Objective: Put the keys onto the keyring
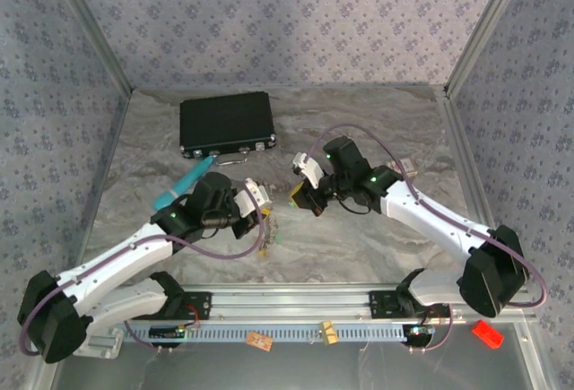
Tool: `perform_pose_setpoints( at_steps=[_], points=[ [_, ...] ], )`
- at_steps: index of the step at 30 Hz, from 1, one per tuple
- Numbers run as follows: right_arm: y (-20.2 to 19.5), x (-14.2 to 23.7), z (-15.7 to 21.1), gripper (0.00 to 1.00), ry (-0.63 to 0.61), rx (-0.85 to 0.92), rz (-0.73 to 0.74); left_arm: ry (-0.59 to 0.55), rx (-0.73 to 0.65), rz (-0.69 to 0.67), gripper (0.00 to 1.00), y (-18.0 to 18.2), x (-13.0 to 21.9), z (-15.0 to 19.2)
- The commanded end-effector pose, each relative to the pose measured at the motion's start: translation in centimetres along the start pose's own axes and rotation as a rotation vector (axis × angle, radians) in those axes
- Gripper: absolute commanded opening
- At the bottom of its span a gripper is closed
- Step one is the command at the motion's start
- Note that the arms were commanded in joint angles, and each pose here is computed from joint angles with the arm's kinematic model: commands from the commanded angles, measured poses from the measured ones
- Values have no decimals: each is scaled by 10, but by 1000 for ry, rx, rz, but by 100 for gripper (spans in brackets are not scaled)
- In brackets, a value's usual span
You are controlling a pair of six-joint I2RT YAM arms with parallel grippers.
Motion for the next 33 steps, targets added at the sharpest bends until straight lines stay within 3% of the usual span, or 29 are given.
perform_pose_setpoints(
  at_steps=[1,7,33],
  points=[
    [6,-8,1,0,41,10,-48,-63,64,28,0,-1,-5,-12],
    [7,-23,11,0,69,-40,-81,-56,130,21,0,-4,-17,-1],
    [10,-46,12,0,83,-107,-152,-60,125,8,0,-6,-16,-1]
  ],
)
Point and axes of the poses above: each hand's point on the last joint's axis, 136 mm out from that joint toward the fingers, its own x axis back along the fingers, its own y axis along the line the jaws close on, z = x × y, the point moved 6 cm from there along x, back along the fingers, and after that the axes turned 15 degrees about -x, right-handed, at the moved point
